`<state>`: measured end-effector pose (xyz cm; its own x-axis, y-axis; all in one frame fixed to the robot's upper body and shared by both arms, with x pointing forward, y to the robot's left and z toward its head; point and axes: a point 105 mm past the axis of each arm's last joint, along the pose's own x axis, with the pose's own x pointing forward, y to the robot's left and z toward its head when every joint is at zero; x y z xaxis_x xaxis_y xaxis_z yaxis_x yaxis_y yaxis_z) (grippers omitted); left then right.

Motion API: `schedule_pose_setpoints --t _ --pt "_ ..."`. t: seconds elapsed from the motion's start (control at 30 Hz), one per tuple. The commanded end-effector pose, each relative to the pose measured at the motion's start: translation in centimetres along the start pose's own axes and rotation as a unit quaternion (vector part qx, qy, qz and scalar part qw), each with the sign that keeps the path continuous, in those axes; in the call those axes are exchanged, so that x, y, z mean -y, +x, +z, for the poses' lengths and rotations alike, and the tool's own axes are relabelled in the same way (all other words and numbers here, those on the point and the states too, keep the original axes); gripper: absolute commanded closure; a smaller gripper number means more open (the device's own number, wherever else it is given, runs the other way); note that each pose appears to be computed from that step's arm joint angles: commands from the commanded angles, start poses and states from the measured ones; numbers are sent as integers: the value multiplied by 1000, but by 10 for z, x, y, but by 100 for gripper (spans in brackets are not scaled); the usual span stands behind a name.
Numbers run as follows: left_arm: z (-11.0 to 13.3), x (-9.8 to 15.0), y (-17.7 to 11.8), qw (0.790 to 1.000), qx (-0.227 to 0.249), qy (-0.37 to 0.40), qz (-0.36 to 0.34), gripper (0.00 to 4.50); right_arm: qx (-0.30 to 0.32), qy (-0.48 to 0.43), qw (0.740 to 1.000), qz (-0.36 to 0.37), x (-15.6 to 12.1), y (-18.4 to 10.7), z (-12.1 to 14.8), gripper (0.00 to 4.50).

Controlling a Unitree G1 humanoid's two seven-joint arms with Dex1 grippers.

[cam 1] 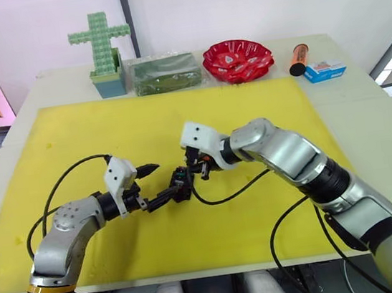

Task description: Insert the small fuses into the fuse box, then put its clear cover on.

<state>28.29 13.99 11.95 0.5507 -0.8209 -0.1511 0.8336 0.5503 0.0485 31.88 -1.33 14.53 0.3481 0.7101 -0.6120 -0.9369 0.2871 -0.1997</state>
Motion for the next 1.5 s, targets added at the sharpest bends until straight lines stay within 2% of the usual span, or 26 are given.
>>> schedule_pose_setpoints --t 0.03,0.47,0.6,0.63,0.97,1.5 --pt "12 -1 -1 1000 16 22 1 0 34 -13 999 1 1 -9 16 347" --pt "13 0 0 1000 16 22 -3 0 73 -6 997 -11 6 -11 28 347" --pt "13 -1 0 1000 15 23 -3 0 79 6 997 -10 6 -7 28 438" --pt "13 -1 0 1000 15 23 -3 0 79 7 997 -9 5 -6 28 445" --pt "13 0 0 1000 15 22 -4 0 71 17 997 -12 6 -2 22 445" --pt "13 0 -1 1000 13 24 -2 0 31 37 999 11 0 18 -12 445"
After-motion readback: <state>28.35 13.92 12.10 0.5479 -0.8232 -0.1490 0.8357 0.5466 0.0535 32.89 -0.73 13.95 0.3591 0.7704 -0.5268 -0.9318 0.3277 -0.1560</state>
